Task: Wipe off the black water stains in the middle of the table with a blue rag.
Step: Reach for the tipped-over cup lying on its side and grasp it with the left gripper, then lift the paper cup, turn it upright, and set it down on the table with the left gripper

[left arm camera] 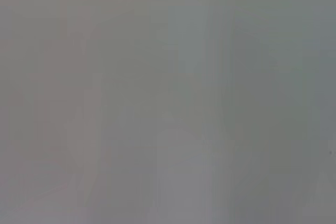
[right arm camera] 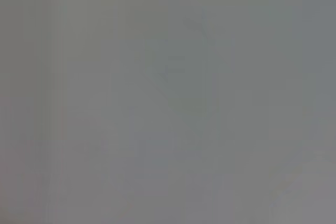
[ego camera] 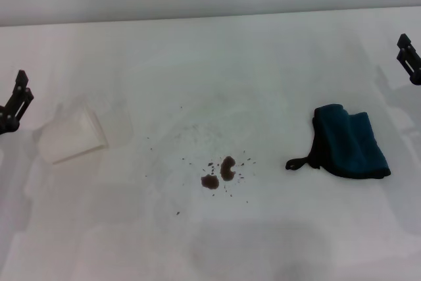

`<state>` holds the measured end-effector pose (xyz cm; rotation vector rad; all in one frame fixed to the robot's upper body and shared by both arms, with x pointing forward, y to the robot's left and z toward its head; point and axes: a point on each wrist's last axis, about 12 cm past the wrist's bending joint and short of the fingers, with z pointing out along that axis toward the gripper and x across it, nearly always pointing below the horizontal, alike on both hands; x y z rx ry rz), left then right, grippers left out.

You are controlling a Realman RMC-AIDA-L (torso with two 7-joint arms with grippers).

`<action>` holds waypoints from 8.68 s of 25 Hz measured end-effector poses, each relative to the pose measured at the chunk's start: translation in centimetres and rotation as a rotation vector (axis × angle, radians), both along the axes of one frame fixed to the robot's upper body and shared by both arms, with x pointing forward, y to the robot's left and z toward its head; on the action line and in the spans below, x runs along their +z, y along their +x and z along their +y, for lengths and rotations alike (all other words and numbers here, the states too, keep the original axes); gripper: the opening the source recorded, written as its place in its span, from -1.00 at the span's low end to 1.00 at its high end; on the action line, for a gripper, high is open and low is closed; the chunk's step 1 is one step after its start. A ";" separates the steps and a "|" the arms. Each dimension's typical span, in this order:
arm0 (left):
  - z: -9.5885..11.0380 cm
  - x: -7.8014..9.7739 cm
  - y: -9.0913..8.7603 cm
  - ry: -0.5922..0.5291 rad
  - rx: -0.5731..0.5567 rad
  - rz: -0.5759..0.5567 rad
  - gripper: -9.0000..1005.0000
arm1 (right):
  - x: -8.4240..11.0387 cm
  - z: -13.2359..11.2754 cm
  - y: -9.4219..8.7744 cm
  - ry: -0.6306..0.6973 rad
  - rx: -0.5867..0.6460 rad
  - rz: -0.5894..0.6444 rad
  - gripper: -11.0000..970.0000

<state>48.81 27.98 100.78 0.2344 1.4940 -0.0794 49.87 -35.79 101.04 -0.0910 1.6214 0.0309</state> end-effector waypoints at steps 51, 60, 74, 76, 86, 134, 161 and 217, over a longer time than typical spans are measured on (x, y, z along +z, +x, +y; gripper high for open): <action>7.7 16.3 9.2 0.174 -0.607 0.614 0.75 | 0.3 0.5 0.9 0.026 0.011 -0.002 0.44; 7.8 19.0 10.4 0.486 -0.639 0.703 0.75 | 0.7 1.0 1.7 0.028 0.025 -0.020 0.44; 4.8 16.2 10.8 0.674 -0.752 0.789 0.75 | 0.9 1.8 2.2 0.074 0.039 -0.030 0.44; 4.7 15.7 10.8 0.676 -0.753 0.797 0.75 | 0.9 1.8 2.2 0.074 0.039 -0.030 0.44; 3.4 12.6 10.7 0.642 -0.801 0.826 0.75 | 0.8 1.8 2.1 0.075 0.036 -0.021 0.44; -0.4 7.8 12.5 0.647 -0.787 0.746 0.52 | 0.9 1.2 2.8 0.060 0.013 -0.001 0.44; -0.9 0.7 5.1 0.172 -0.533 0.310 0.16 | 1.5 0.7 3.1 0.011 0.037 -0.021 0.44; -0.6 -3.8 -2.8 0.273 -0.281 0.237 0.62 | 0.8 -0.5 1.2 -0.007 0.026 -0.005 0.44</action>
